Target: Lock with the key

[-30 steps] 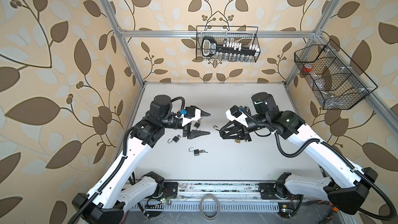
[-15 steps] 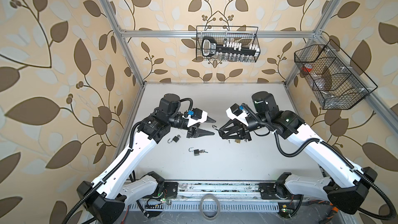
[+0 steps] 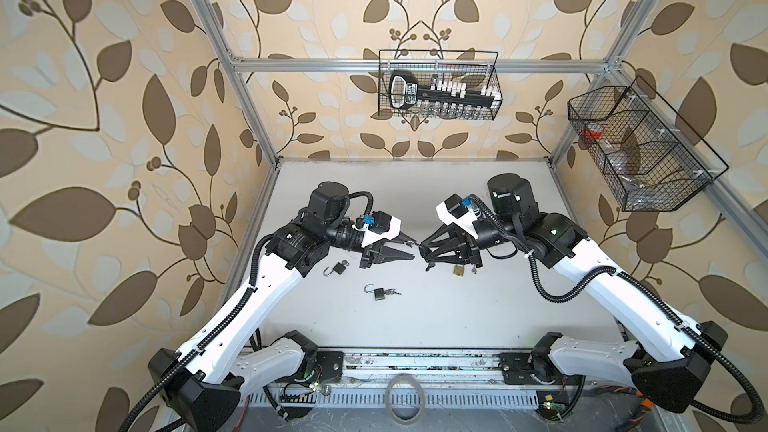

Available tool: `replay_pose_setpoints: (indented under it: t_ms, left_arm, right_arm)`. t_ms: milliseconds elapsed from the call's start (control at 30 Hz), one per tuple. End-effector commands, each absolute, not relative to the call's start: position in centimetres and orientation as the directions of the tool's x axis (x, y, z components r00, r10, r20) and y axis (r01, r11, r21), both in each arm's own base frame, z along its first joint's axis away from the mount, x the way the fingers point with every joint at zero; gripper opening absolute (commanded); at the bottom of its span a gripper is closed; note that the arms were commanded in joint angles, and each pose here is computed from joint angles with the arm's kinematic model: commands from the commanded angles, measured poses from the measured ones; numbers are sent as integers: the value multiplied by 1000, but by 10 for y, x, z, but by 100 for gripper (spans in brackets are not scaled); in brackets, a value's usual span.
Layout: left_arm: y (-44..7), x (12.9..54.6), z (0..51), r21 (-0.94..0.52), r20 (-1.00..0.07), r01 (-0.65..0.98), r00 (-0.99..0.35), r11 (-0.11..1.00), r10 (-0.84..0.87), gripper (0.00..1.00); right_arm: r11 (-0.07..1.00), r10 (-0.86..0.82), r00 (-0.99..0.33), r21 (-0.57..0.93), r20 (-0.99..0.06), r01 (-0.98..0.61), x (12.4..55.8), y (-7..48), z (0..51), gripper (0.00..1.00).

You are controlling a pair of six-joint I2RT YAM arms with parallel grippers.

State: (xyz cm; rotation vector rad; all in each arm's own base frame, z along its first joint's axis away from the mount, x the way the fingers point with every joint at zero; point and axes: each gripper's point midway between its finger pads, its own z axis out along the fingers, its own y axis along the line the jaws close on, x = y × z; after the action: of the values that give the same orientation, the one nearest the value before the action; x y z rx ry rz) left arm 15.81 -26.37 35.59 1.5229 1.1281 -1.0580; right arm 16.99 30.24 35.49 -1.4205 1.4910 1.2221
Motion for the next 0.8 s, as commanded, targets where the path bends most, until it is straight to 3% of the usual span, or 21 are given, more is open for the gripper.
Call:
replay_pose_setpoints:
  t_ms: [0, 200, 533, 767]
  left_arm:
    - [-263, 149, 370, 244, -954, 955, 267, -168, 134, 34]
    - [-263, 153, 369, 249, -952, 957, 270, -148, 146, 35]
    - [-263, 157, 368, 264, -948, 957, 281, -124, 152, 26]
    - [-263, 157, 368, 262, -948, 958, 279, -119, 155, 27]
  right_arm:
    - [-60, -288, -124, 148, -950, -987, 172, 304, 354, 0]
    - [-34, -308, -132, 149, -942, -988, 174, 301, 347, 0]
    - [-31, -322, -139, 157, -937, -987, 172, 299, 341, 0]
    - [-28, -338, -146, 165, -930, -986, 172, 299, 335, 0]
